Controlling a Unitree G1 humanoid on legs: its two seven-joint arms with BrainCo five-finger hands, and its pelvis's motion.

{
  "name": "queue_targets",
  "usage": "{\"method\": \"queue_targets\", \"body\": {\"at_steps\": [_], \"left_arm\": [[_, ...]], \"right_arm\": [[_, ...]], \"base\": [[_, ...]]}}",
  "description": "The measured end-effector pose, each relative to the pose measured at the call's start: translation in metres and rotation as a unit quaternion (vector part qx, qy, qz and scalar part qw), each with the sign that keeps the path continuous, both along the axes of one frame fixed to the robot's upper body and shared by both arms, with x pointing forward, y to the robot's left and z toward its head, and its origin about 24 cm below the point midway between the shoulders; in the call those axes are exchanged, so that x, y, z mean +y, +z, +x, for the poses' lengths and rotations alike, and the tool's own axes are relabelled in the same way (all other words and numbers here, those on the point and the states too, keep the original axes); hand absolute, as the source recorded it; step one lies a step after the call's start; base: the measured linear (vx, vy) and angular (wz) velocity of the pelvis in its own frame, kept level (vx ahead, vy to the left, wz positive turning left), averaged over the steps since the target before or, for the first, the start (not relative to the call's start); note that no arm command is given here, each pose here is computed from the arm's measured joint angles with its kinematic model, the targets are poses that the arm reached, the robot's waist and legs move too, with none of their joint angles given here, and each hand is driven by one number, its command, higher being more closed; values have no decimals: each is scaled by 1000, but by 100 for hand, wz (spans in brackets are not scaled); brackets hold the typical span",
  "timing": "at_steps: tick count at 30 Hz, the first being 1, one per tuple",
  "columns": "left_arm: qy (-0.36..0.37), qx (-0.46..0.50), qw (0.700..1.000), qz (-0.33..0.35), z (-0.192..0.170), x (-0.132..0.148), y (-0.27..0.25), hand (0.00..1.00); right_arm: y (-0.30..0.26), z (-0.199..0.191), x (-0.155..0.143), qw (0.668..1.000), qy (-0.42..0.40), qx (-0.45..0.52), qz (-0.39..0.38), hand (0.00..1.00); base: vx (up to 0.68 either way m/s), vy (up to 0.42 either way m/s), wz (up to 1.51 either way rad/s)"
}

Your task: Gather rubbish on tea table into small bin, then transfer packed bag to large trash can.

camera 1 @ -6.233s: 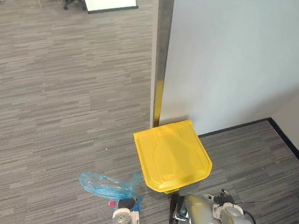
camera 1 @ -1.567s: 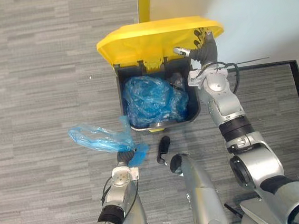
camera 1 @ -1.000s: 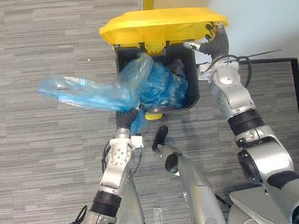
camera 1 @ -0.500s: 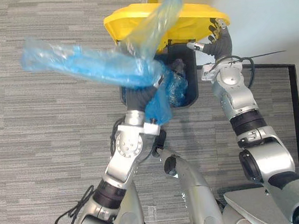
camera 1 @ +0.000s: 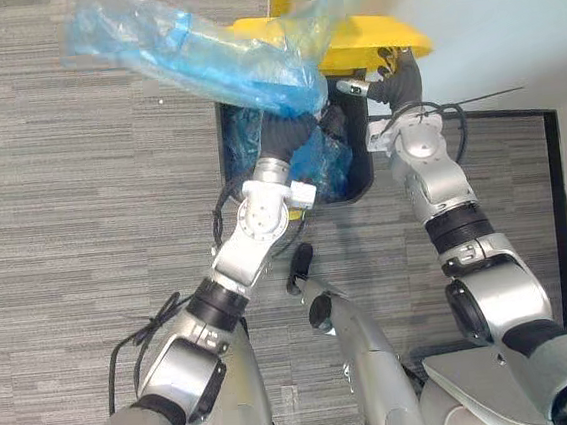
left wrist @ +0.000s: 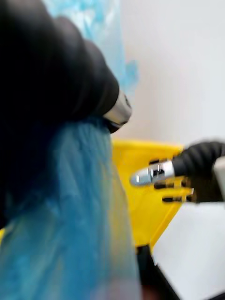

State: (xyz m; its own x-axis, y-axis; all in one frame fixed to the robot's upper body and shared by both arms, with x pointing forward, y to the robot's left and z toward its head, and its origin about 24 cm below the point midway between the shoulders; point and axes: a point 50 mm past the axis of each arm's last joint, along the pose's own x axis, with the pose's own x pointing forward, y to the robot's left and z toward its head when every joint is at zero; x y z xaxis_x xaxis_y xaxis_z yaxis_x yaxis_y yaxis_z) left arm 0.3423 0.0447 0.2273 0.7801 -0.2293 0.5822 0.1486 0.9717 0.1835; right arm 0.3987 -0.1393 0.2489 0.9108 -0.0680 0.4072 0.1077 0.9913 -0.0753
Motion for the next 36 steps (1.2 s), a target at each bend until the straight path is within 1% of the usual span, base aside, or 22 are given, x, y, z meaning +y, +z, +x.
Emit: {"method": "queue_targets", "body": {"at_steps": [4, 7, 17, 23, 24, 29, 31, 34, 36], "left_arm": [[29, 8, 999, 27, 13, 9, 4, 100], [44, 24, 998, 32, 19, 15, -1, 100], [71, 27, 995, 60, 32, 15, 8, 100], [113, 67, 988, 84, 45, 28, -6, 100], [120, 74, 986, 94, 47, 29, -8, 0], [137, 71, 978, 139, 53, 29, -7, 0], [155, 89, 969, 169, 57, 32, -17, 0], [168, 115, 961, 187, 60, 34, -29, 0], [178, 118, 955, 205, 61, 36, -33, 0]], "right_arm": [[14, 1, 8, 1000, 9, -14, 0, 0], [18, 3, 9, 1000, 6, -10, 0, 0], [58, -1, 18, 998, 3, -60, 21, 0], [68, -3, 24, 997, 16, -70, 37, 0], [69, -3, 24, 997, 17, -72, 37, 0], [84, -10, 29, 994, 29, -101, 38, 0], [90, -12, 31, 993, 31, -107, 38, 0], [92, -12, 33, 993, 33, -111, 35, 0], [93, -13, 37, 993, 39, -113, 20, 0]], "base": [[4, 47, -16], [16, 46, -2], [-19, 7, 0], [-3, 19, -4], [-21, 30, -5], [-35, 30, -9], [-35, 41, -7], [-49, 42, -2], [-44, 23, -5]]}}
